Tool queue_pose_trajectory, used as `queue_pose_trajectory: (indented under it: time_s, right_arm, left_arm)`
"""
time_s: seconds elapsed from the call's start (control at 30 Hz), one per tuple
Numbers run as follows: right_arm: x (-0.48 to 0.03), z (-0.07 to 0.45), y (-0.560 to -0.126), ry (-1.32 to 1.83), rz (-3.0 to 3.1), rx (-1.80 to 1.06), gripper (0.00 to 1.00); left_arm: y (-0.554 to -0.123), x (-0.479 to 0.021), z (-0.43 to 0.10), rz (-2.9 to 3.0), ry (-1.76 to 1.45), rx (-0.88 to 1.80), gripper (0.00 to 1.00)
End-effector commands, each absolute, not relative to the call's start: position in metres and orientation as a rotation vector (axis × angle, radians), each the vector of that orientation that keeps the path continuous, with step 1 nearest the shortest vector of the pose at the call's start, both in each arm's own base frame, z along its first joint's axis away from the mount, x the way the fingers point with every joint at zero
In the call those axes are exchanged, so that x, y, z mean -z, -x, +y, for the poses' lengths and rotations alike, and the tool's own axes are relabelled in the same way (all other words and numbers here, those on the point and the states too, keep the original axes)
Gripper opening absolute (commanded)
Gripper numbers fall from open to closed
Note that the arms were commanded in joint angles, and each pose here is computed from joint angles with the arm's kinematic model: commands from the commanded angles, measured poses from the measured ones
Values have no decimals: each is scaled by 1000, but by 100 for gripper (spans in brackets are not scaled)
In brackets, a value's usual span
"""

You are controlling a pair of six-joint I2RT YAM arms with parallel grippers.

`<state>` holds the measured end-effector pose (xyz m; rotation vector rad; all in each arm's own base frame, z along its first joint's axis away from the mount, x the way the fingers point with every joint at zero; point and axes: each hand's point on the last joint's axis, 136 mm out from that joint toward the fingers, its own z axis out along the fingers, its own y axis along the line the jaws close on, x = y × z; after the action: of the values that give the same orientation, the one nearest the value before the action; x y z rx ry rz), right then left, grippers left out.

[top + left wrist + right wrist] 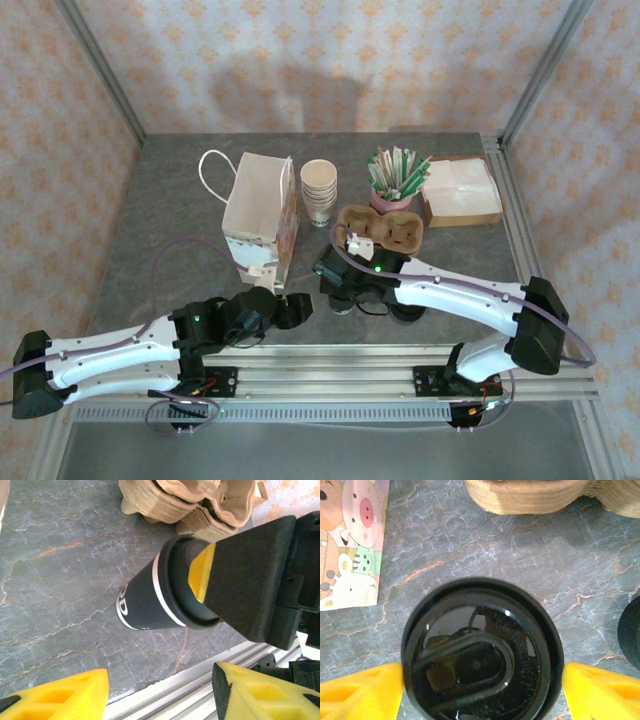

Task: Pack the takeout coffee

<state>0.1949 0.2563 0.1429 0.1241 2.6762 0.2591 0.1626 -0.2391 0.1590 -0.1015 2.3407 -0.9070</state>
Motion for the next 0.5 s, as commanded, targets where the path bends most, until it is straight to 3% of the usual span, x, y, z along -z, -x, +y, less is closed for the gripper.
queue_pose_trajectory:
  time_s: [0.0, 0.3, 0.47]
  right_arm:
    - [-157, 256, -203, -159, 2619, -287, 80]
    - [-172, 241, -201, -163, 2576, -298, 74]
    - [-165, 220, -185, -209, 2597, -335, 69]
  left_arm:
    - [-167, -165, -236, 2325, 145, 879, 57]
    - [-170, -168, -240, 2346, 139, 836, 57]
    - [-175, -168, -256, 2393, 83, 769, 51]
